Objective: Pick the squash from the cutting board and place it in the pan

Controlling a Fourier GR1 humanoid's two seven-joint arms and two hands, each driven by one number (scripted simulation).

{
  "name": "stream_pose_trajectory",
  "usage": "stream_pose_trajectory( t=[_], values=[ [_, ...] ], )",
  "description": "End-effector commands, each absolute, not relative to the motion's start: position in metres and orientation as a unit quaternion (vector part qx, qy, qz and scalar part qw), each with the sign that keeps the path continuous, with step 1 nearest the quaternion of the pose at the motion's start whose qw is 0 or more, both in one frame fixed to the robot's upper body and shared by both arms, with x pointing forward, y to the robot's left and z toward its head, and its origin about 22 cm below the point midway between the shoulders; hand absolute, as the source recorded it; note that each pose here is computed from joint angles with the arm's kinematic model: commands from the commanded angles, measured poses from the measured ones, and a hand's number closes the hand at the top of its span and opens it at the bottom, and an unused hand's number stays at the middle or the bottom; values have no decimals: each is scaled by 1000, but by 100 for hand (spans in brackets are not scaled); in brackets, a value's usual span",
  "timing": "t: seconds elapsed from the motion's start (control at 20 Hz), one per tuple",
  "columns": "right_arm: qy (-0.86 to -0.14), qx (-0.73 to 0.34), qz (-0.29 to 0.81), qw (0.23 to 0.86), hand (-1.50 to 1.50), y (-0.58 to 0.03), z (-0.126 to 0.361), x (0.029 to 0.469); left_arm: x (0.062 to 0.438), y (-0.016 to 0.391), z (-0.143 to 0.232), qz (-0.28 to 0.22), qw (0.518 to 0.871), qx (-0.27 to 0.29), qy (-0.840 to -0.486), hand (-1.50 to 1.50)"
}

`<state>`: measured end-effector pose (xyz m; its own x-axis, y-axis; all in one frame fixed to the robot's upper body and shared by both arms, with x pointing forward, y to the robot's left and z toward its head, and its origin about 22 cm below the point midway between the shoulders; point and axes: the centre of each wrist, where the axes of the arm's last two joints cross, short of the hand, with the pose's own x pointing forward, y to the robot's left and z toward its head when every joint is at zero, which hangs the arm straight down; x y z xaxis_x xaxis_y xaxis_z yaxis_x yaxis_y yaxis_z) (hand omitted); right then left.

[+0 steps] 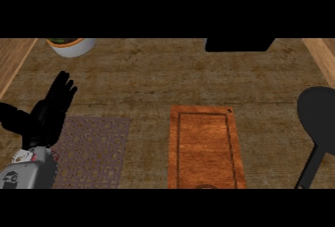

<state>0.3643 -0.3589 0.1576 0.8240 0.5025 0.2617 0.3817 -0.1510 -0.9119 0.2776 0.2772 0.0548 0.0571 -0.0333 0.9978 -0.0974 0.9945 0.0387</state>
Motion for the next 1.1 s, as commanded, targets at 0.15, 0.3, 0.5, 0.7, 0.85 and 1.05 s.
stream_pose_trajectory(
  t=[0.15, 0.3, 0.5, 0.7, 0.85, 1.05],
  values=[
    [-309, -752, 31, 581, 150, -443, 120, 316, 276, 278, 53, 22, 725, 46, -687, 0],
    [-321, -734, 36, 597, 150, -453, 99, 319, 285, 280, 51, 24, 723, 49, -689, 0],
    [-338, -713, 54, 611, 150, -474, 63, 302, 285, 273, 58, 24, 718, 49, -694, 0],
    [-321, -714, 56, 619, 150, -487, 28, 300, 275, 255, 51, 10, 722, 42, -690, 0],
    [-284, -691, 15, 665, 150, -490, 18, 297, 292, 262, 67, 17, 720, 35, -693, 0],
    [-274, -649, -51, 708, -150, -517, 15, 271, 273, 269, 65, 15, 725, 33, -688, 0]
  ],
)
